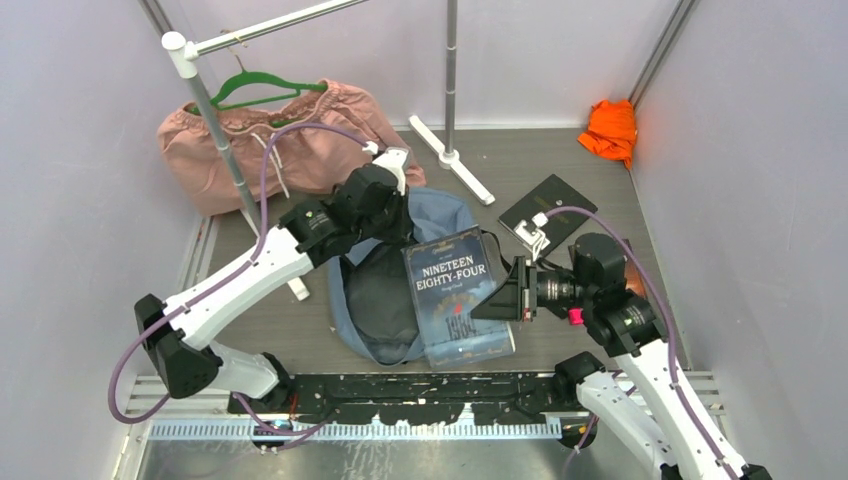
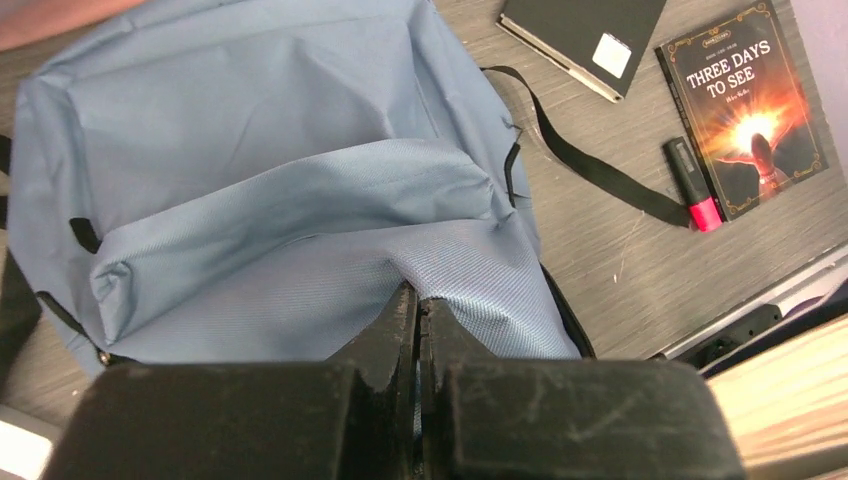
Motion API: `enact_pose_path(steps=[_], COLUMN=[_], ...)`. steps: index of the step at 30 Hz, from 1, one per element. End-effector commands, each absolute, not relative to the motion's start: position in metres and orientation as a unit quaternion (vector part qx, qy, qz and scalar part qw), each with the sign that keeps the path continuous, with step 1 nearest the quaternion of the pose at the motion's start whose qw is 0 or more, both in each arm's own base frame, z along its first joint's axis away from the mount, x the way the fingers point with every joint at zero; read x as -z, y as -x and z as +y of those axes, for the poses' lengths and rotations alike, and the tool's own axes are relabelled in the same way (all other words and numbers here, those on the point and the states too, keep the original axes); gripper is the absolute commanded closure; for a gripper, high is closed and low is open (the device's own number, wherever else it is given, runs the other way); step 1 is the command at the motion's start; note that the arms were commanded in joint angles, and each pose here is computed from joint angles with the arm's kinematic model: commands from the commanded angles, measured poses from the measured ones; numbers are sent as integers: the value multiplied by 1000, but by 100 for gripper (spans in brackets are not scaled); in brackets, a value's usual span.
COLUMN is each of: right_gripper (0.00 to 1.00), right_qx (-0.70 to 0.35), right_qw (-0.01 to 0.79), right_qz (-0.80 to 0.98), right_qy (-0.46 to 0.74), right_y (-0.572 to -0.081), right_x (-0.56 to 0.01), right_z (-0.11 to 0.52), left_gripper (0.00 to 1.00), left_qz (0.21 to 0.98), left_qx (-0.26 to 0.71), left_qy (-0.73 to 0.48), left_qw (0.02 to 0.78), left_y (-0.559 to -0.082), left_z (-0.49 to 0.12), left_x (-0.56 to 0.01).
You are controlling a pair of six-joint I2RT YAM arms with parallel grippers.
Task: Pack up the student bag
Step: Place the book in the student bag.
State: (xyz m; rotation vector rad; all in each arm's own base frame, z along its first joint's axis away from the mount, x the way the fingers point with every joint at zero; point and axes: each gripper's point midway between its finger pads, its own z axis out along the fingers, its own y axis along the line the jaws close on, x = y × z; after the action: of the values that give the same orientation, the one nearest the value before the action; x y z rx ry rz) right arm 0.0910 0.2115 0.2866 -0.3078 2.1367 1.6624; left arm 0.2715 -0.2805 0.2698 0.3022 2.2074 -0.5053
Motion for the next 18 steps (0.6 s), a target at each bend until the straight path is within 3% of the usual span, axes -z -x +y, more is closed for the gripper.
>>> enact_pose_path(steps=[1,7,18], right_gripper=[99,99,99], right_qx=[-650,-654,-570], right_qw=[171,156,112], right_qz=[719,721,813], right_qy=[176,166,22], right_y=[-65,-65,-97], right_x=[-303,-292,-218], right_z=[215,216,214], left_gripper=[100,100,100], left_qz=[845,835,825], left_qx=[278,316,360], left_qy=[-92,-102,-101], left_qw=[447,438,424], left_y=[-285,-286,-297], left_z=[-304,-324,-357], left_x=[-302,-315,-312])
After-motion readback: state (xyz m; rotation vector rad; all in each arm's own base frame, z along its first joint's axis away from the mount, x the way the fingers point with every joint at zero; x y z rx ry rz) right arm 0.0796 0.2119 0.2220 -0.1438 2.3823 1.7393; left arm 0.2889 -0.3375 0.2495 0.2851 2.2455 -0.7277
